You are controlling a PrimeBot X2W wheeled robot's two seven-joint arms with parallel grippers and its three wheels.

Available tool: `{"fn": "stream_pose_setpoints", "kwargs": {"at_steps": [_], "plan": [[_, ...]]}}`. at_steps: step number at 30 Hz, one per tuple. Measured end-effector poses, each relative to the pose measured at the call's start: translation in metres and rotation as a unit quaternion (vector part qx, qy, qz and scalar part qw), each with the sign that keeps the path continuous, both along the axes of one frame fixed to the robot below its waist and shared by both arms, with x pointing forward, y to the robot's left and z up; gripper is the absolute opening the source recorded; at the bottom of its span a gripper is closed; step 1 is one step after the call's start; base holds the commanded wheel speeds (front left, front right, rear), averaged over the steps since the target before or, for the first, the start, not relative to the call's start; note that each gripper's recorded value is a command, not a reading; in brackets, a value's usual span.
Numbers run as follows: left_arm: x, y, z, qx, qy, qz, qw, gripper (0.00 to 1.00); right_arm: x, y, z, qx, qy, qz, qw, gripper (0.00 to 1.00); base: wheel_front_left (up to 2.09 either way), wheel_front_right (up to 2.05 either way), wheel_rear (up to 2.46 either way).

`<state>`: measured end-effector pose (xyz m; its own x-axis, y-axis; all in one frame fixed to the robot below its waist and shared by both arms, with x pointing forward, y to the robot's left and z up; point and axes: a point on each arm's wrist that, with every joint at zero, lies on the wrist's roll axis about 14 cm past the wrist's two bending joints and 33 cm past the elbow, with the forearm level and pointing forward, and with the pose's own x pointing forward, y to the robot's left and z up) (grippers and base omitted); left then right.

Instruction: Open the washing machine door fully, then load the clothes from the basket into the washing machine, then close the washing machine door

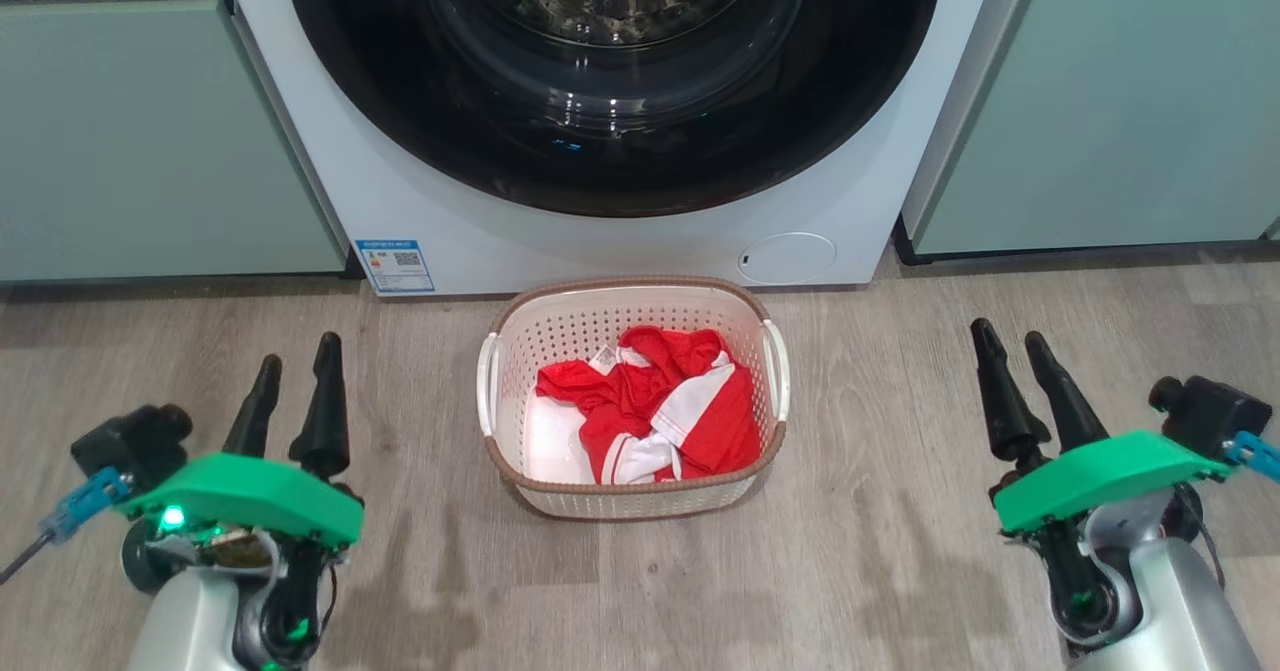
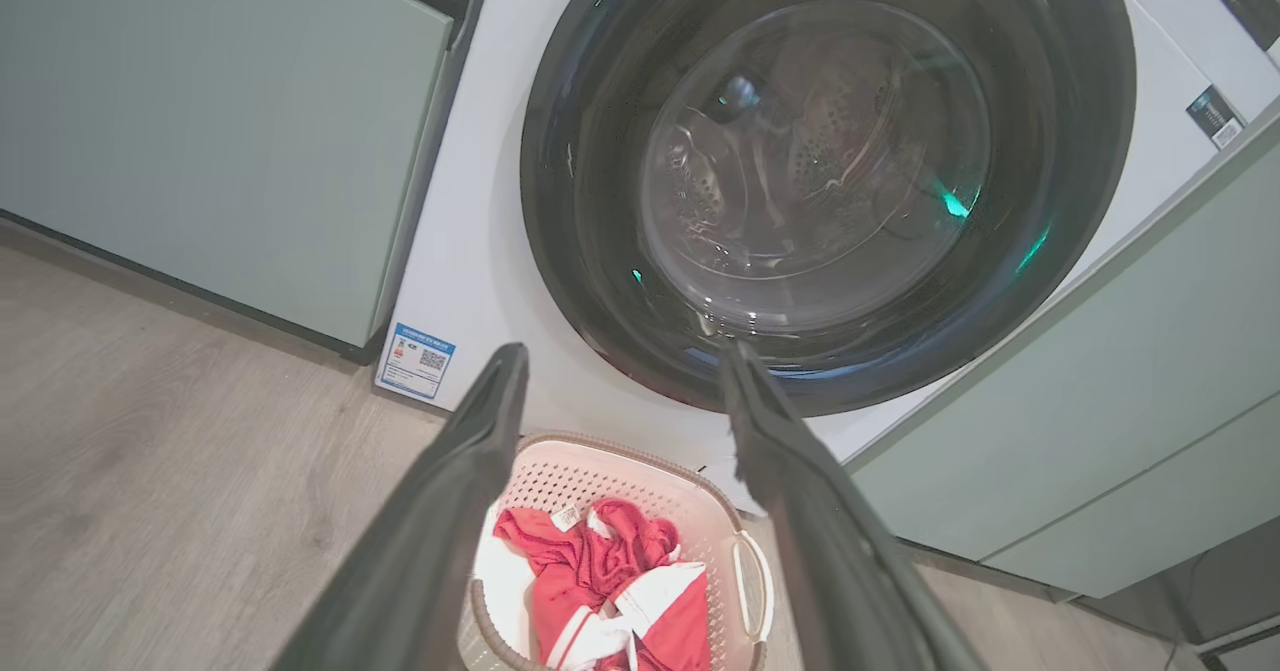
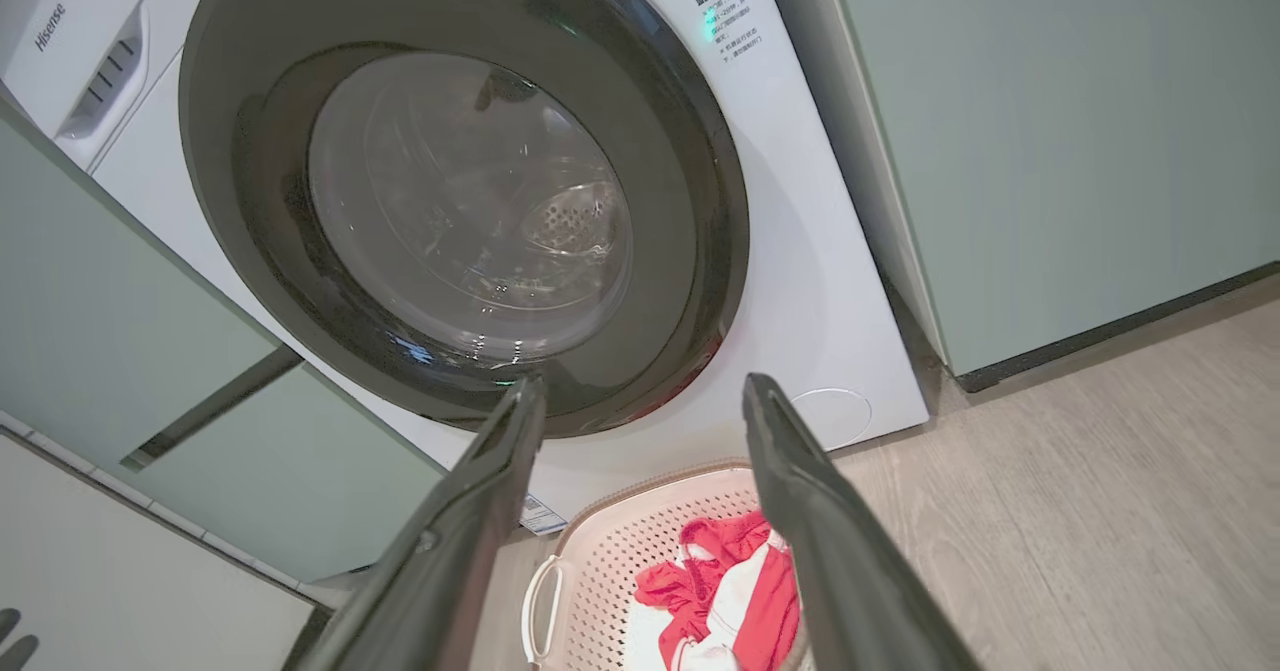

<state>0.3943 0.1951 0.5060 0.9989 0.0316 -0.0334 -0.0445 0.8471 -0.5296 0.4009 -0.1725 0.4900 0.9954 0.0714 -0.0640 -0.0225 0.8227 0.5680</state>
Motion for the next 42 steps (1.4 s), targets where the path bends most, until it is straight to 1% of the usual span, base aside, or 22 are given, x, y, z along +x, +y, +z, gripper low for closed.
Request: {"fn": "stream_pose_setpoints", "kwargs": {"at_steps": [13,18,28,36,42], "plan": [[0.000,-0.002,0.001,0.088,-0.005,0.001,0.996,1.00,0.000,0.004,0.002,-0.082,-0.012,0.011,0.997,1.00,0.00,0.00,0.00],[0.000,-0.002,0.000,0.115,-0.006,0.004,0.993,1.00,0.001,0.007,0.003,-0.109,-0.016,0.018,0.994,1.00,0.00,0.00,0.00],[0.003,0.001,0.009,0.145,-0.028,0.009,0.989,1.00,0.002,0.011,0.004,-0.149,-0.023,0.026,0.988,1.00,0.00,0.00,0.00],[0.003,0.000,0.010,0.151,-0.039,0.005,0.988,1.00,0.003,0.011,0.004,-0.174,-0.023,0.028,0.984,1.00,0.00,0.00,0.00],[0.006,-0.002,0.016,0.177,-0.053,0.003,0.983,1.00,0.003,0.011,0.006,-0.201,-0.030,0.031,0.979,1.00,0.00,0.00,0.00]]}}
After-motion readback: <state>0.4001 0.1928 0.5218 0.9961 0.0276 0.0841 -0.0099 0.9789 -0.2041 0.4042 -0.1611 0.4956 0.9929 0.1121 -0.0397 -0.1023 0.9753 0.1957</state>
